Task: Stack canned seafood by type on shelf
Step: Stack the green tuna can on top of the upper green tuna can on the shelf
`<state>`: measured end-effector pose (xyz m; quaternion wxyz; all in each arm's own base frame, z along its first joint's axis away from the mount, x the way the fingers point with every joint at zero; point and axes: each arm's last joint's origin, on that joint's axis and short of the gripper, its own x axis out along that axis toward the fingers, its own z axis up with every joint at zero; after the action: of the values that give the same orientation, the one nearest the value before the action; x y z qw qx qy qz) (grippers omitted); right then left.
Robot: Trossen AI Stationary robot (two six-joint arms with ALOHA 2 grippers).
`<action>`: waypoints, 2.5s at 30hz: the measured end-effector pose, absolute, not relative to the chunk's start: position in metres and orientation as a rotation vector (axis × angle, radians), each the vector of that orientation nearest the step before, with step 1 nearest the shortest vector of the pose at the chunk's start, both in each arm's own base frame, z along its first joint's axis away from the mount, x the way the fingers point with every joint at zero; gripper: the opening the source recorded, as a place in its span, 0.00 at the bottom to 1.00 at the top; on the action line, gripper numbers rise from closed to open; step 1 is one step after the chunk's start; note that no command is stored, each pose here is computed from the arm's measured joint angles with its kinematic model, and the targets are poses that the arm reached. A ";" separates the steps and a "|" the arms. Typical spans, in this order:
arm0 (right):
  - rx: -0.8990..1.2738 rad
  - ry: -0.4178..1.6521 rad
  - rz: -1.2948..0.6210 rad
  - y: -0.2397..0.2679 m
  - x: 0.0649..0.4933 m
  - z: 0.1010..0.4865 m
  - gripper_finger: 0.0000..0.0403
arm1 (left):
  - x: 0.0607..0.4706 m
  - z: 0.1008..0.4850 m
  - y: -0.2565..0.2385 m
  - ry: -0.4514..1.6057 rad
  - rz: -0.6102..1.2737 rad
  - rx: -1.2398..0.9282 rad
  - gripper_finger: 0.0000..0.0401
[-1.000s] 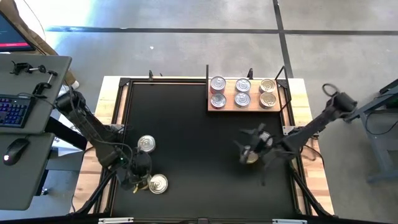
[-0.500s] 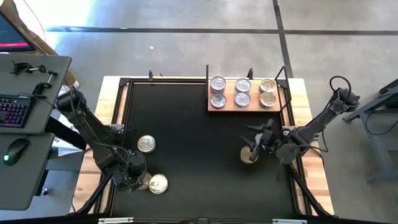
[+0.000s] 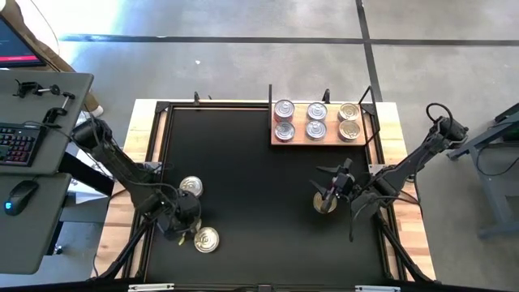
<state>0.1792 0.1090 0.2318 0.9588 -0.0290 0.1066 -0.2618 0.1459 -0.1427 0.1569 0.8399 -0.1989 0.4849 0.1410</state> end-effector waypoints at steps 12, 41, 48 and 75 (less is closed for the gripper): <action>-0.058 0.216 -0.530 0.109 0.179 0.232 0.57 | 0.152 0.175 -0.150 1.088 0.201 -0.350 0.12; -0.015 0.223 -0.487 0.110 0.180 0.232 0.57 | 0.311 0.167 -0.089 0.294 -0.025 0.000 0.01; 0.015 0.241 -0.491 0.112 0.182 0.224 0.57 | 0.293 0.159 -0.097 0.519 -0.240 0.373 0.14; -0.298 0.439 -0.036 0.123 0.244 0.169 0.57 | 0.314 0.128 -0.079 0.607 -0.258 0.509 0.01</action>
<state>0.2435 0.1235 0.1689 0.9648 -0.1474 0.2172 -0.0178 0.3136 -0.0789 0.1277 0.9144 0.2473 0.2950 -0.1255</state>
